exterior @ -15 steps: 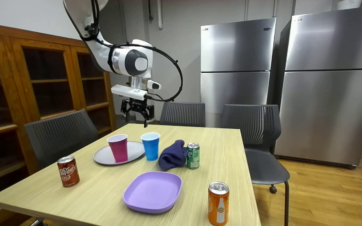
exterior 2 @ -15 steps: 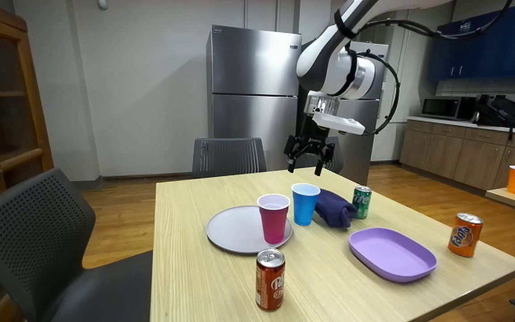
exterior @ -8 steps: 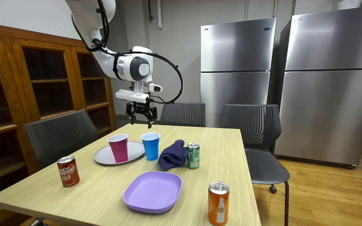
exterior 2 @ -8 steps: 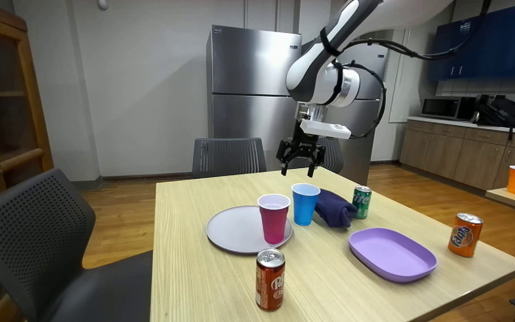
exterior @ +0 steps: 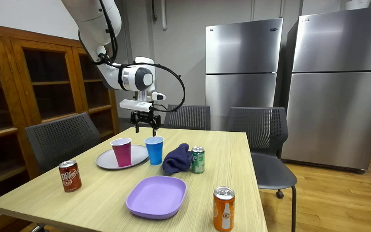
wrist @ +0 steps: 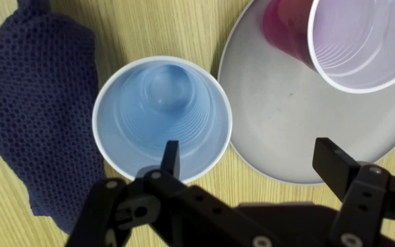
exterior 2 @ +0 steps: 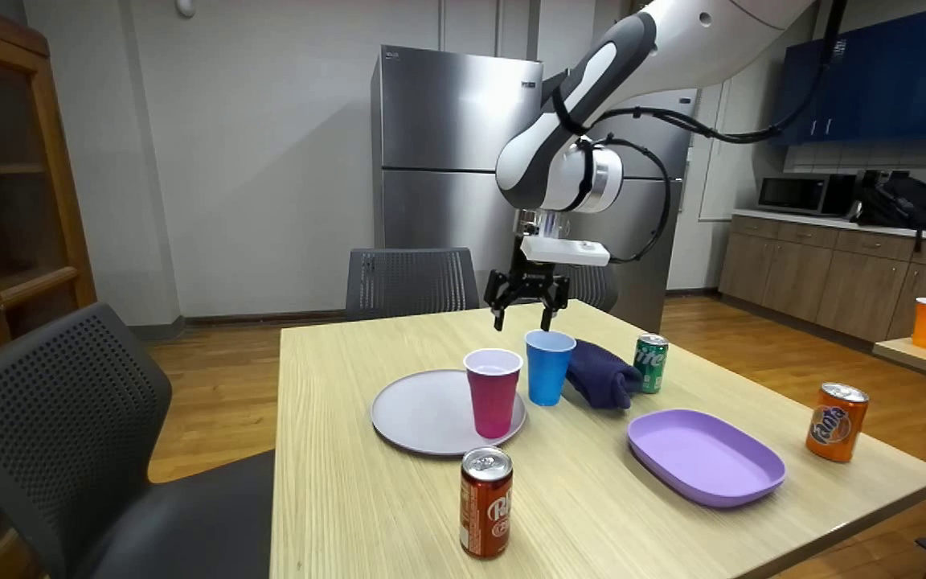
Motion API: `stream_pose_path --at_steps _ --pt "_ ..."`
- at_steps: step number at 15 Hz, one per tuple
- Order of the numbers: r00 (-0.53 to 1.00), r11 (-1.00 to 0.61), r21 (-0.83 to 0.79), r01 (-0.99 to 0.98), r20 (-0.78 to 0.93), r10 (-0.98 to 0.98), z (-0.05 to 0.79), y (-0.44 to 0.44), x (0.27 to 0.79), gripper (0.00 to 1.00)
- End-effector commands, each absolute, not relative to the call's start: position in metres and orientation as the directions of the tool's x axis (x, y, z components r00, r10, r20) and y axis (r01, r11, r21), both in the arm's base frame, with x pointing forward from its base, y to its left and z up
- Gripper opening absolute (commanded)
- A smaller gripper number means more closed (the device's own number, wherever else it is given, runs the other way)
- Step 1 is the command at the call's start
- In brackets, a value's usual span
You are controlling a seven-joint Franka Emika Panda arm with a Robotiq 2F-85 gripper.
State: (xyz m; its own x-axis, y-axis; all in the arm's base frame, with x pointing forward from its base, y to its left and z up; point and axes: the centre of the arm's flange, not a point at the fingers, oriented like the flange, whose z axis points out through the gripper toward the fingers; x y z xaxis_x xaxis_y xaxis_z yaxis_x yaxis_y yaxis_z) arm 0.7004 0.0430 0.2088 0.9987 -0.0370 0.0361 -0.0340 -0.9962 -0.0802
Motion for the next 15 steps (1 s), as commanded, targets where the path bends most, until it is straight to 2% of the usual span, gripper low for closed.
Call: stream_pose_path --at_steps 1,3,4,5,6,13,15 --pt "0.998 -0.997 -0.058 -0.052 0.023 -0.053 0.1975 0.0482 0.7171 1.00" --pt "0.998 -0.997 -0.056 -0.051 0.025 -0.053 0.1931 0.0475 0.7179 1.00" --pt "0.998 -0.997 -0.052 -0.053 0.027 -0.054 0.1918 0.0468 0.7182 0.75" --pt "0.998 -0.997 -0.049 -0.052 0.027 -0.053 0.1911 0.0459 0.7190 0.72" --pt "0.998 -0.997 -0.046 -0.054 0.028 -0.055 0.1907 0.0450 0.7200 0.65" --pt "0.998 -0.998 -0.029 -0.051 0.028 -0.051 0.1891 0.0404 0.7224 0.09" --pt "0.998 -0.998 -0.001 -0.059 0.025 -0.059 0.1880 0.0387 0.7230 0.00"
